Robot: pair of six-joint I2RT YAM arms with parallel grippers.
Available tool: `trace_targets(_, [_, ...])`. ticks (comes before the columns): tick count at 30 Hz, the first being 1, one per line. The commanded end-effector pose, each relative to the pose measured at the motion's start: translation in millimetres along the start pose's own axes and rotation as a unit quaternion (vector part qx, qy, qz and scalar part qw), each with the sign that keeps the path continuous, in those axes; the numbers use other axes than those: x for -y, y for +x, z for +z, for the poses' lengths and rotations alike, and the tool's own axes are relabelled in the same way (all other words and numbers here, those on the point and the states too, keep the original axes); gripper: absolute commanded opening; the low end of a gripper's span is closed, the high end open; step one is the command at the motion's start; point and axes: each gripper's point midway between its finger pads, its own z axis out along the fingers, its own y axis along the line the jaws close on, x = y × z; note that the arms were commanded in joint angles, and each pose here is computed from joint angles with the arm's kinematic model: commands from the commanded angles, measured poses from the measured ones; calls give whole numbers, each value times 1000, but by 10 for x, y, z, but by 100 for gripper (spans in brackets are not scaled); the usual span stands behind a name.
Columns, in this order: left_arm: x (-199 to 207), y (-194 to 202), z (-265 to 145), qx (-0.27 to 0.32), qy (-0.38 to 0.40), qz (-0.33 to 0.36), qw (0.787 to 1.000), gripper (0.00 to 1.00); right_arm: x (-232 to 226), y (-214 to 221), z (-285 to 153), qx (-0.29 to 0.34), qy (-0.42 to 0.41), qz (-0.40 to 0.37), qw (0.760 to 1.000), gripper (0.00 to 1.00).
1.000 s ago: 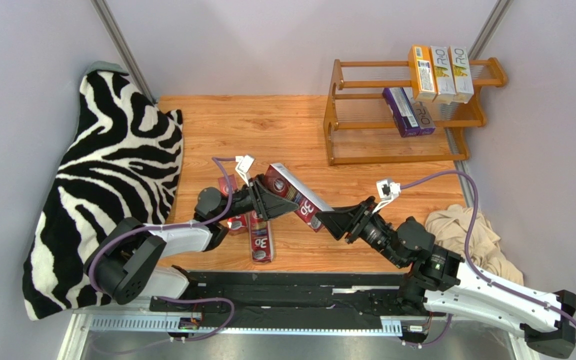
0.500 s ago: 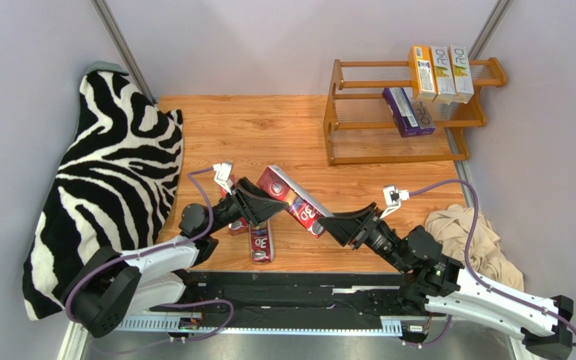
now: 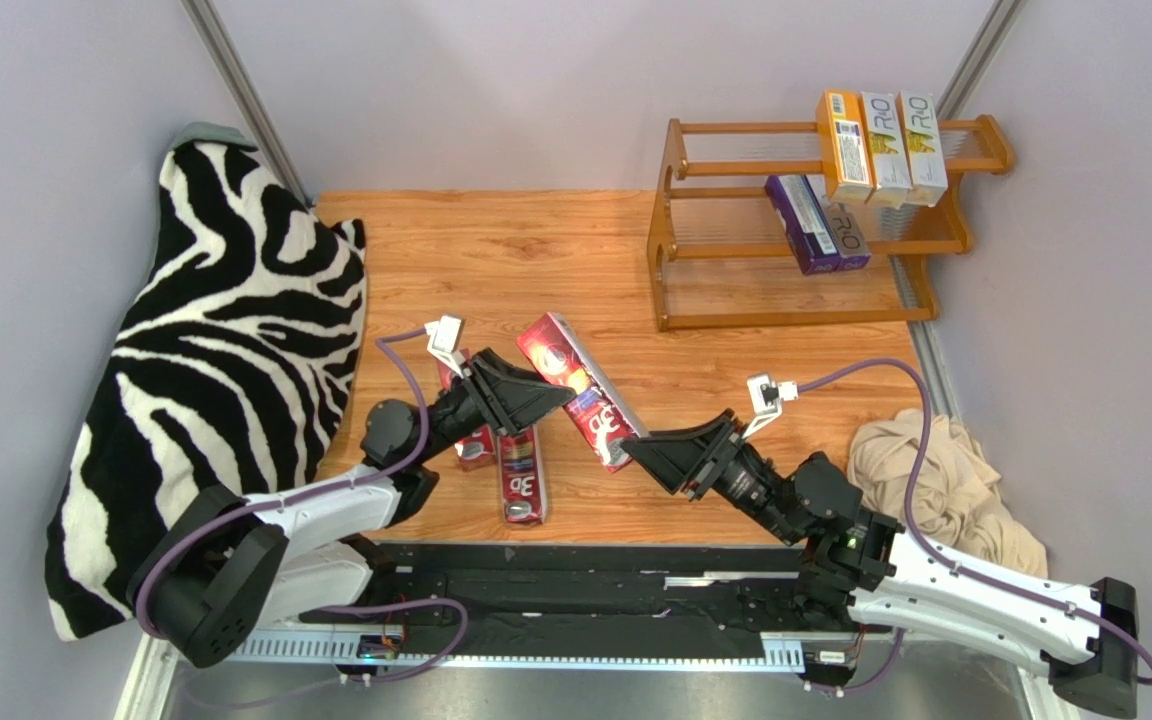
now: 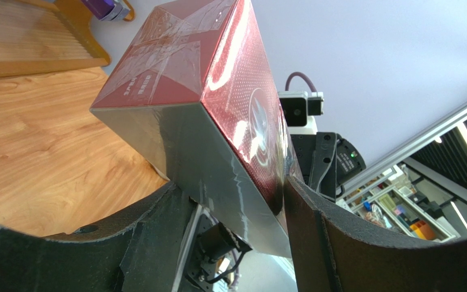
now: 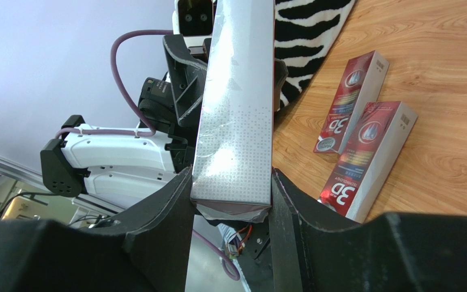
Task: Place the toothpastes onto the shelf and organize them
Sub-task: Pick up the toothpaste from the center of the board.
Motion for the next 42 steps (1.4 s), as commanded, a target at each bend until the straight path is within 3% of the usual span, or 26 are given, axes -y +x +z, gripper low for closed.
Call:
trace_targets(1, [775, -301, 16, 53, 141, 76, 986, 67, -161, -29, -18, 6, -36, 25, 999, 2])
trace_targets(4, [810, -277, 21, 43, 148, 75, 985, 68, -147, -37, -28, 7, -33, 23, 999, 2])
trace_targets(6, [821, -231, 44, 29, 154, 75, 985, 85, -158, -54, -39, 11, -35, 24, 999, 2])
trace_targets(10, [805, -158, 98, 15, 156, 71, 985, 90, -175, -86, -61, 17, -40, 25, 999, 1])
trace_targets(13, [767, -139, 130, 14, 151, 64, 986, 83, -188, -91, -70, 17, -42, 25, 999, 0])
trace_targets(16, [790, -148, 153, 16, 154, 67, 986, 63, -190, -75, -71, 13, -43, 25, 999, 0])
trace_targets(20, [829, -165, 162, 22, 158, 64, 985, 56, -163, -28, -52, 6, -40, 26, 999, 1])
trace_targets(22, [821, -188, 151, 30, 154, 62, 986, 55, -140, -8, -49, 4, -37, 27, 999, 6])
trace_targets(23, [817, -192, 128, 35, 151, 60, 986, 54, -130, -22, -49, 8, -35, 28, 999, 13])
trace_targets(24, [798, -220, 122, 46, 145, 55, 987, 53, -89, -6, -57, 9, -31, 34, 999, 31])
trace_targets(27, [755, -277, 70, 72, 131, 46, 988, 51, -70, -45, -85, 22, -33, 39, 998, 58])
trace_targets(28, [740, -296, 53, 80, 126, 43, 988, 51, -63, -54, -93, 25, -31, 42, 998, 62])
trace_targets(34, [678, -369, 12, 111, 109, 34, 987, 49, -60, -40, -69, 30, -34, 50, 998, 69])
trace_targets(42, [637, -381, 79, 113, 103, 22, 988, 48, -37, 154, 32, 19, -30, 59, 998, 66])
